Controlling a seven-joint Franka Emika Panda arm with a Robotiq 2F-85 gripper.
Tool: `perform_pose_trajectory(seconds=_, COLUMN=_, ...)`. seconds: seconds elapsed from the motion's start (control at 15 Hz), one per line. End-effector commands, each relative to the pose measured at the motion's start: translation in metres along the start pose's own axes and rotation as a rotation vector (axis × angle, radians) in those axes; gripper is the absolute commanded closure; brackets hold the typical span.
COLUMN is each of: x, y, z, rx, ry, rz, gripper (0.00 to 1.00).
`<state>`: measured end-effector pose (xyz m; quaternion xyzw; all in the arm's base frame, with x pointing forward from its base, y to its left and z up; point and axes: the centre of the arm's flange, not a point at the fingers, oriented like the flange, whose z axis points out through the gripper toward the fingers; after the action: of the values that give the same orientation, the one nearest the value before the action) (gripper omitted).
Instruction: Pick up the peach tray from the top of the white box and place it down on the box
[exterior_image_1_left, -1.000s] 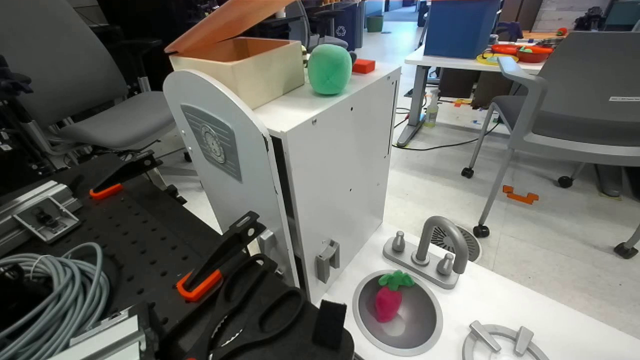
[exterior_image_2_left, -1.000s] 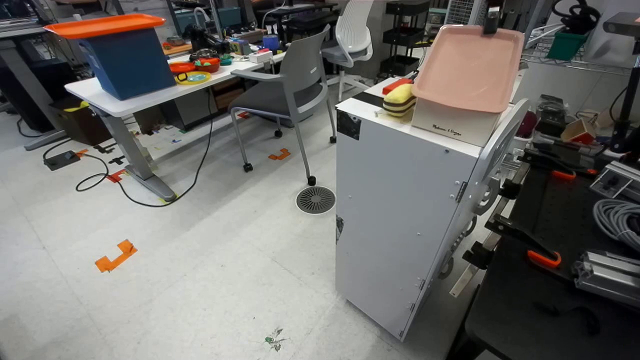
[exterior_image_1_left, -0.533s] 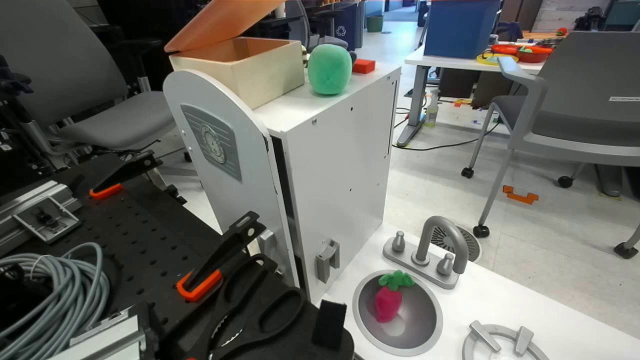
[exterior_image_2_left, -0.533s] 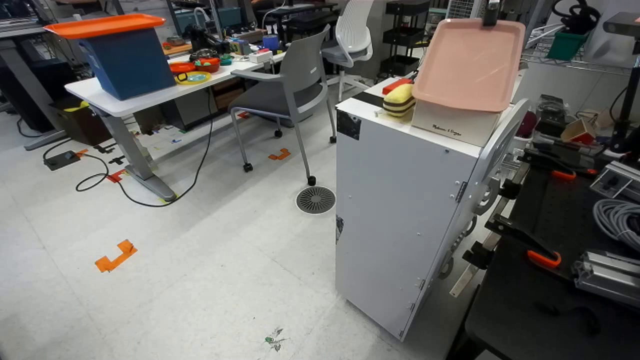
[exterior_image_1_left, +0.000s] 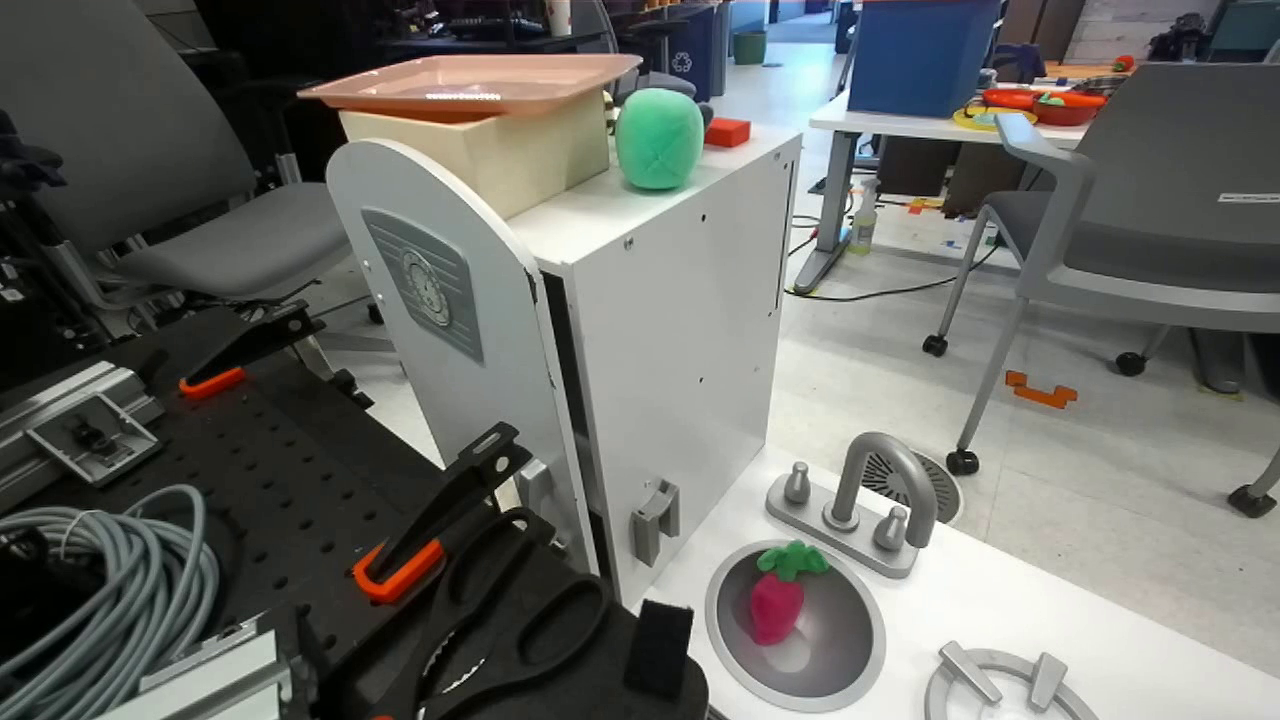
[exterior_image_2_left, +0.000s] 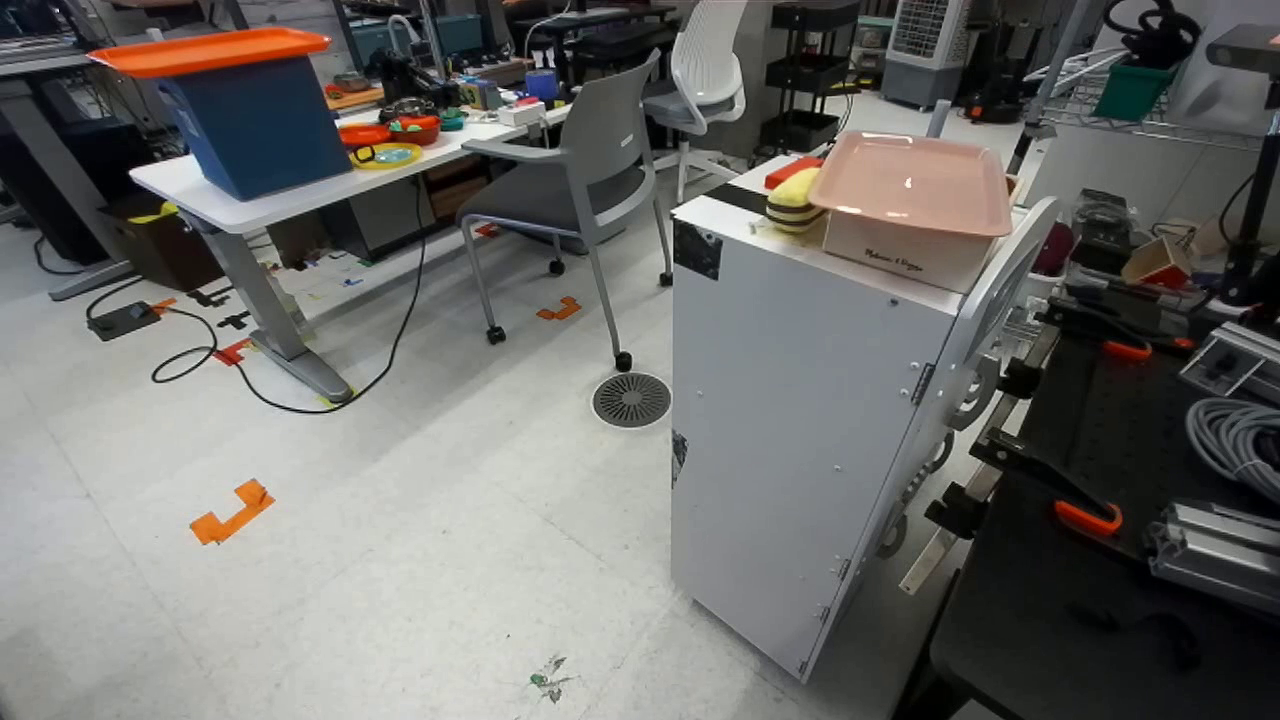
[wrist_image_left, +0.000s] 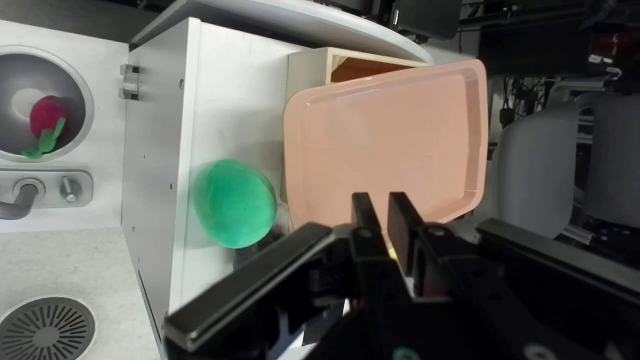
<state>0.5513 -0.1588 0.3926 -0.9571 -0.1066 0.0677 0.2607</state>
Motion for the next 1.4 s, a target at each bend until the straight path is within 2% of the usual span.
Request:
perform_pose_trajectory(seconds=0.0, x=-0.010, y=-0.015, z=-0.010, rx=0.024, ry=0.021, rz=-0.011, gripper=0.96)
perform_pose_trajectory(seconds=0.33, x=-0.013, y=-0.020, z=-0.015, rx=0.020, ry=0.030, rz=-0.021, gripper=0.96)
perform_pose_trajectory(seconds=0.4, x=-0.014, y=-0.020, z=-0.016, rx=0.019, ry=0.028, rz=-0.025, gripper=0.60)
perform_pose_trajectory(seconds=0.47, x=-0.015, y=-0.021, z=-0.016, rx=0.016, ry=0.027, rz=-0.027, gripper=0.60)
perform_pose_trajectory(seconds=0.93, x=-0.019, y=-0.012, z=-0.009, rx=0.020, ry=0.000, rz=-0.036, gripper=0.08)
perform_pose_trajectory(seconds=1.0, x=-0.020, y=-0.008, z=-0.006, rx=0.024, ry=-0.008, rz=-0.041, gripper=0.02)
perform_pose_trajectory(seconds=1.07, x=-0.022, y=-0.004, z=-0.003, rx=0.034, ry=-0.018, rz=-0.045, gripper=0.00)
perform_pose_trajectory(seconds=1.33, x=-0.027, y=0.007, z=0.008, rx=0.076, ry=-0.049, rz=-0.056, gripper=0.00)
